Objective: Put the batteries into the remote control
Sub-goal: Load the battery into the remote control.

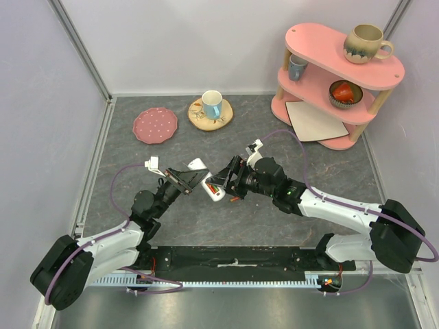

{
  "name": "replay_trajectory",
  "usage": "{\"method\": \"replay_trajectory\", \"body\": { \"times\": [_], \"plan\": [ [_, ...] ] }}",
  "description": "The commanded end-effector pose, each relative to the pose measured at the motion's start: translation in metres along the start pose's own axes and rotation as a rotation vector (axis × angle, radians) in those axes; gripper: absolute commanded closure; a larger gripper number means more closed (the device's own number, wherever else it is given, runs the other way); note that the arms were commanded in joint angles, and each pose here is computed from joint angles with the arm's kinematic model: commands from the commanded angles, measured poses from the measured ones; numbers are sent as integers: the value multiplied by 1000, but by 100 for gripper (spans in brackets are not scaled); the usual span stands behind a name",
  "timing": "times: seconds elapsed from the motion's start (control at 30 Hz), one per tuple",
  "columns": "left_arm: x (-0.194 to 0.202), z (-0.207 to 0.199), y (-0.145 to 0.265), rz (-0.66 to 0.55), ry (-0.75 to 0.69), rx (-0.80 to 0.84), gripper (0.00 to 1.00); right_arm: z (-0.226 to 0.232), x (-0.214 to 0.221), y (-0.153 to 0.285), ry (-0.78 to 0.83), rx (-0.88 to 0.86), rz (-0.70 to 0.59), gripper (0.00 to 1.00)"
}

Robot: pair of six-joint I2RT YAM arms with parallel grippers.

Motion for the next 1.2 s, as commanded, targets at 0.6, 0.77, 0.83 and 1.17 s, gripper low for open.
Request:
{"method": "replay_trajectory", "body": {
  "times": [0.6, 0.77, 0.83, 1.17],
  "plan": [
    [-25, -42, -14, -126, -15, 169, 98, -20, 5, 4, -11, 40, 9, 15],
    [-27, -46, -15, -130, 2, 185, 98, -22, 6, 5, -6, 37, 14, 16],
    [-28, -48, -16, -132, 9, 191, 98, -23, 6, 5, -1, 36, 17, 15],
    [-31, -55, -18, -135, 38, 214, 98, -31, 9, 7, 24, 46, 30, 15]
  ]
}}
Point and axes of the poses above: each gripper's point midway between its finger pads, its own y axis back along the fingers, its own z axis along the line the jaws close on, x = y × z, the point moved 10 cm from there along y, back along the fingers, and after that the axes turned 6 degrees about -y, right-handed, at the moved point
